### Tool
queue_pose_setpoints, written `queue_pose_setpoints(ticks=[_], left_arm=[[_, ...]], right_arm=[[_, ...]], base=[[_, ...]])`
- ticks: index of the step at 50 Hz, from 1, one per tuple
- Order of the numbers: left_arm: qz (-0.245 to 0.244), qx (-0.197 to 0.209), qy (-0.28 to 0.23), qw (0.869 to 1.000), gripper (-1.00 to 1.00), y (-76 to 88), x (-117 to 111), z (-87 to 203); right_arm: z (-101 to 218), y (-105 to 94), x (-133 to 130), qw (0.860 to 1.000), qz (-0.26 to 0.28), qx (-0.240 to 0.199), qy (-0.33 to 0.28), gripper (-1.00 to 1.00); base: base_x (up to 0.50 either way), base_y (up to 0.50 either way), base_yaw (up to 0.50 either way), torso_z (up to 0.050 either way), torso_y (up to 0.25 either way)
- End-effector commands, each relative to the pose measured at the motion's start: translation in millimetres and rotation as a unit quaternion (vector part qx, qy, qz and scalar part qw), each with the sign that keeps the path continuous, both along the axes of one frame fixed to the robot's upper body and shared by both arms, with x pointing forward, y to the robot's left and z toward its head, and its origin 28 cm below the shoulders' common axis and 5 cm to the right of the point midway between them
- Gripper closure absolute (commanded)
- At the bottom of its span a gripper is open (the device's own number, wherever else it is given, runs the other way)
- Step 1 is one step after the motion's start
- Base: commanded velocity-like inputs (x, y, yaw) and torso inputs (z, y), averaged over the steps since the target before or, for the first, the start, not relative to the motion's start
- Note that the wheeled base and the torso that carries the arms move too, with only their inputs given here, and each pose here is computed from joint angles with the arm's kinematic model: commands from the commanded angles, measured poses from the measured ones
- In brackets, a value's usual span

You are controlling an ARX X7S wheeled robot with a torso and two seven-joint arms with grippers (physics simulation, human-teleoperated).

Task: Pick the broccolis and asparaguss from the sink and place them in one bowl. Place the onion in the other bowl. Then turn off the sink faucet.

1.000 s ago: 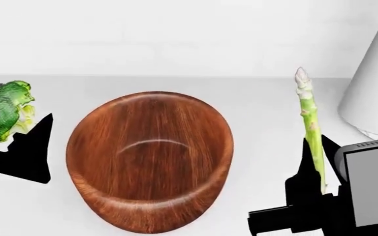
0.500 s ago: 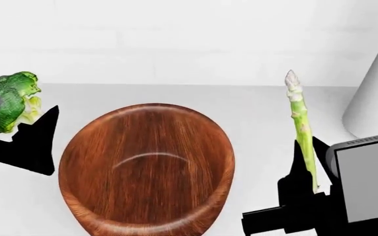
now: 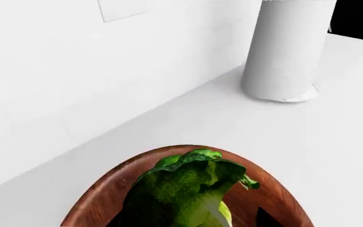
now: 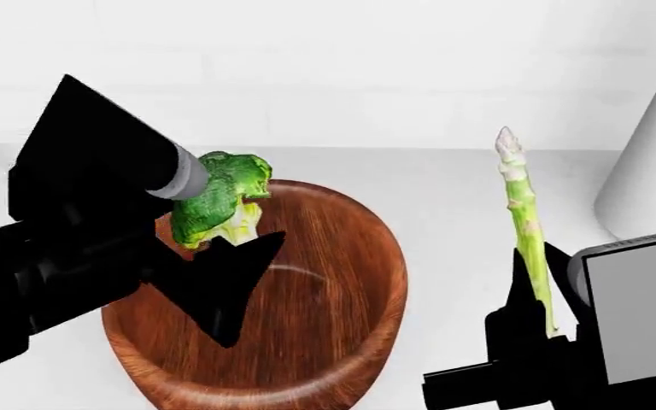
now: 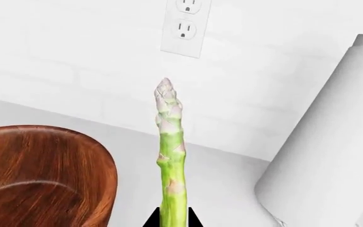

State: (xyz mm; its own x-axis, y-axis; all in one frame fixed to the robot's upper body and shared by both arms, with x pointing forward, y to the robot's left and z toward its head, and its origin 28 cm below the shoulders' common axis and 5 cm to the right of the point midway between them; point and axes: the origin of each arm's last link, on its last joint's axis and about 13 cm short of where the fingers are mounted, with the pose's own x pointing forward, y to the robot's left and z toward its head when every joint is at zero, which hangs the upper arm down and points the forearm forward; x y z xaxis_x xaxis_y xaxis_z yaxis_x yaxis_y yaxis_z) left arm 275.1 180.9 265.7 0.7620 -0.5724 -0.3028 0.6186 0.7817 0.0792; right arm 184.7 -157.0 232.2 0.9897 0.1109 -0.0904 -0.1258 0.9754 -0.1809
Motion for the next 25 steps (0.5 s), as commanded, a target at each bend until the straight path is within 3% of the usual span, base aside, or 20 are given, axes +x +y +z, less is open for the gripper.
queue_pose_setpoints(ticks=[1, 13, 25], left_arm=[[-0.063, 0.035, 0.036, 0.997, 1.00, -26.7, 10.0, 8.8], [-0.022, 0.056, 0.083, 0.995, 1.00, -27.0, 41.0, -3.8], [-0.008, 0.077, 0.101, 0.992, 1.00, -26.4, 50.8, -12.9]], right_arm=[[-3.5, 0.0, -0.4, 1.000, 0.001, 0.002, 0.006, 1.00], [-9.2, -1.2, -2.3, 1.000, -0.004, 0.009, 0.010, 1.00], [-10.8, 1.2, -0.7, 1.000, -0.001, 0.009, 0.015, 1.00]], base=[[0.00, 0.00, 0.00, 0.000, 0.000], [0.00, 0.00, 0.00, 0.000, 0.000], [0.00, 0.00, 0.00, 0.000, 0.001]])
